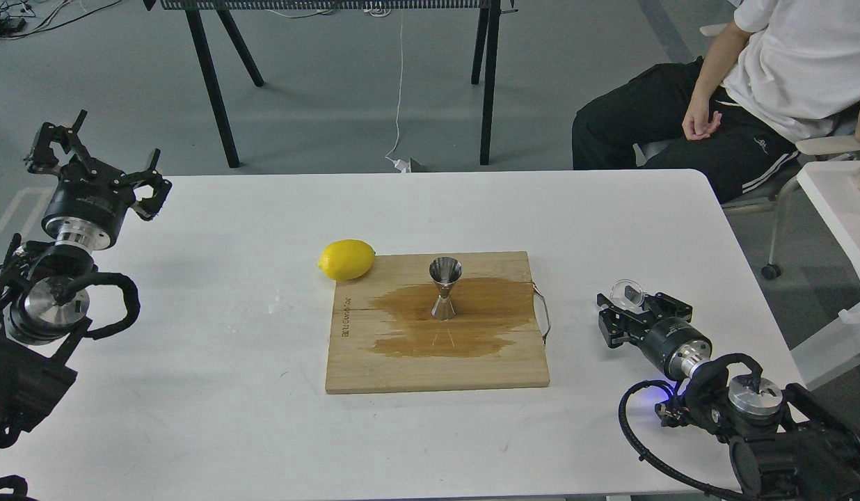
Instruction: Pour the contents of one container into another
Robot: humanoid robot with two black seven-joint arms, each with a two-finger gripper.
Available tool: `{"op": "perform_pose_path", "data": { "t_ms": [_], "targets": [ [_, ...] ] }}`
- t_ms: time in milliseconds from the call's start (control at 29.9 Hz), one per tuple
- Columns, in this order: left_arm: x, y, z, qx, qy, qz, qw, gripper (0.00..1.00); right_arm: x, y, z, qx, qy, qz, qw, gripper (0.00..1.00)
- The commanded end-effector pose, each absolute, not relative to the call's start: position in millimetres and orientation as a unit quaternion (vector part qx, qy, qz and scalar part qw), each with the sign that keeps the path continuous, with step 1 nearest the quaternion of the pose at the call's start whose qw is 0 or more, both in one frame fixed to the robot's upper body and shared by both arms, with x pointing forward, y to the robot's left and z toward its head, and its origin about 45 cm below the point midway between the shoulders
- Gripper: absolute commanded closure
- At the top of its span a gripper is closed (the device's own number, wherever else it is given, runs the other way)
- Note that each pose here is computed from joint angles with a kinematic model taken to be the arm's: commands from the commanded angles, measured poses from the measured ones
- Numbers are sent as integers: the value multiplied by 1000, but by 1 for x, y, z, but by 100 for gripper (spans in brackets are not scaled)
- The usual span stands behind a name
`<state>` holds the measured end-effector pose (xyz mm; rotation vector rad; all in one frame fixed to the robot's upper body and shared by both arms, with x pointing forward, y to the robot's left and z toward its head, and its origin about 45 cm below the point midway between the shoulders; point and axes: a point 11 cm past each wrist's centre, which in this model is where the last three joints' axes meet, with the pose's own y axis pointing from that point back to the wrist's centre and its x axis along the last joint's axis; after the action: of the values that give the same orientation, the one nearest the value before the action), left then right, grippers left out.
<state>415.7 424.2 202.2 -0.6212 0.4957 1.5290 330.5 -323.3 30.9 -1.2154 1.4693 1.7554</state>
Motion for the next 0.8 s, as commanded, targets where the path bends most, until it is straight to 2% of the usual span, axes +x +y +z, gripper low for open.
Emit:
{"op": "perform_pose_path", "data": {
  "t_ms": [0, 167, 234, 268, 301, 335, 602, 770],
  "targets": [
    [415, 426, 202, -273, 217, 674, 651, 0, 330, -322, 31, -451, 544, 653, 272, 40],
    [414, 426, 201, -273, 218, 675, 650, 0, 328, -321, 30, -451, 543, 654, 271, 35],
    [414, 426, 201, -273, 218, 675, 650, 0, 328, -321, 31, -452, 542, 654, 272, 31],
    [414, 426, 201, -273, 218, 675, 650, 0, 329, -321, 31, -452, 541, 655, 273, 22],
    [414, 426, 201, -273, 218, 675, 650, 0, 327, -322, 31, -452, 541, 655, 273, 7],
    [414, 426, 201, -273, 218, 675, 650, 0, 326, -321, 33, -455, 538, 654, 276, 2],
    [414, 427, 201, -273, 217, 674, 651, 0, 318, -330, 73, -523, 495, 618, 316, 2],
    [414, 427, 201, -275, 217, 675, 650, 0, 331, -344, 96, -545, 487, 580, 360, 1]
  ]
}}
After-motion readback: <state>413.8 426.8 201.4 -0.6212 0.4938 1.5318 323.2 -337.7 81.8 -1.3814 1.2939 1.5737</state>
